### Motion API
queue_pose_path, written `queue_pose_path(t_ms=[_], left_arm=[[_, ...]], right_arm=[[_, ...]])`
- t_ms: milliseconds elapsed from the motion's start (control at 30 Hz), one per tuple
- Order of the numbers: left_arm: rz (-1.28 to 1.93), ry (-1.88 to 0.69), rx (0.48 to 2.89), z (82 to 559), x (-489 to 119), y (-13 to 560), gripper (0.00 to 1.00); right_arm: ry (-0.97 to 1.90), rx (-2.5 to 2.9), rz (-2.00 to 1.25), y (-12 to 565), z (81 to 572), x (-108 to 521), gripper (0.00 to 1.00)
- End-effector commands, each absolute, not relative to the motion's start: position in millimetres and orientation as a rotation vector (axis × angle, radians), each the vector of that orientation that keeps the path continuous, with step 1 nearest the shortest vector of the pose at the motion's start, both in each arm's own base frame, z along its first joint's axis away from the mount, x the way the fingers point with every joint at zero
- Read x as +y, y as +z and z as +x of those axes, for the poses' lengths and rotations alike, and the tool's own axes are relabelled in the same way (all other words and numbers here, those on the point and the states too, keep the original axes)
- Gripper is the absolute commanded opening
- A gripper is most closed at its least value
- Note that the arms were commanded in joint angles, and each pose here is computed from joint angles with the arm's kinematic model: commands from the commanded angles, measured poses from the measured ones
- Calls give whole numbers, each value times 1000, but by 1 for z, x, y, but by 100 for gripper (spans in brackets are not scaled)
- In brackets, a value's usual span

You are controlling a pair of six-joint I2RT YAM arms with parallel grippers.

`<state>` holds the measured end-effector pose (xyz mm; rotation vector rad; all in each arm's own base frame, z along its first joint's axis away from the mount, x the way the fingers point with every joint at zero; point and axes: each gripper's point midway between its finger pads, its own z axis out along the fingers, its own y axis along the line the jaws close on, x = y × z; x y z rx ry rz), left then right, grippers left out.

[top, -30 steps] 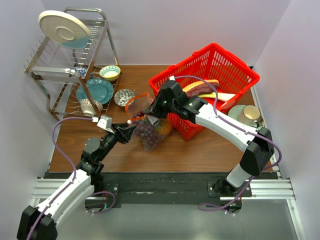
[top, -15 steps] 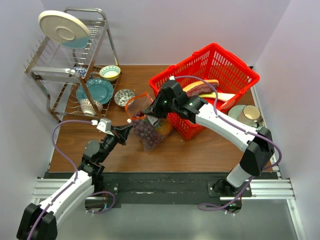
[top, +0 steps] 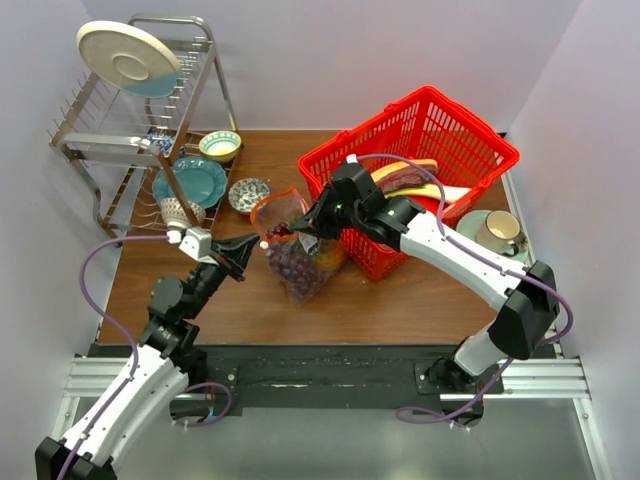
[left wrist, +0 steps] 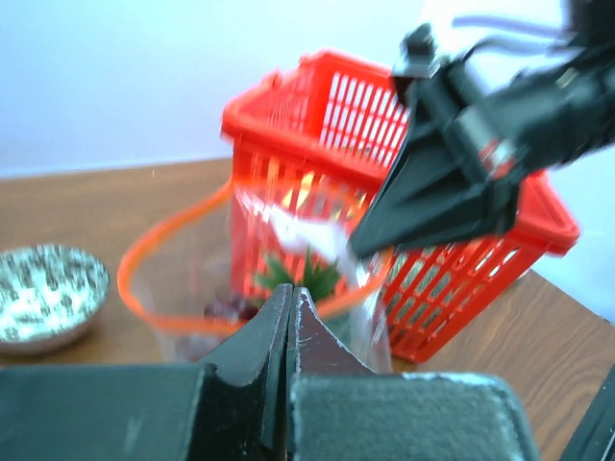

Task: Place the food in the zip-top bag and seal the zipper
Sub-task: Zip the zipper food storage bag at the center of the board.

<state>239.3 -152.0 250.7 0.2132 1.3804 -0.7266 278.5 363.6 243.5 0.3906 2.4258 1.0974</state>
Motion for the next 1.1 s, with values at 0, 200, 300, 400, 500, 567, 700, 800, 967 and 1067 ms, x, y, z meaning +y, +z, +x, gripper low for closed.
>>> queue_pose_path(t_ms=[0,200,300,400,500,567,700,800,967,1067], left_arm=[[314,-678,1397,238,-156,269,0],[297,-698,1453,239,-157,250,61],[270,-718,1462,238,-157,237,65],[232,-734,1483,240,-157,225,63],[204,-773,1484,241,-160,218,59],[191,-791,1499,243,-162,210,59],[175,-803,1491,247,-164,208,57],[171,-802,1490,248,-164,205,57],[170,-803,1460,244,-162,208,51],[167,-799,1459,245,-161,206,48]], right_arm=[[1215,2358,342,270,274,368,0],[1225,2356,348,272,276,369,0],[1219,2353,349,274,276,369,0],[1218,2347,352,275,277,369,0],[1217,2352,350,275,277,369,0],[1214,2352,353,274,278,369,0],[1225,2348,363,276,279,371,0],[1261,2340,365,282,279,376,0],[1318,2331,357,291,281,385,0],[1328,2325,357,294,282,387,0]])
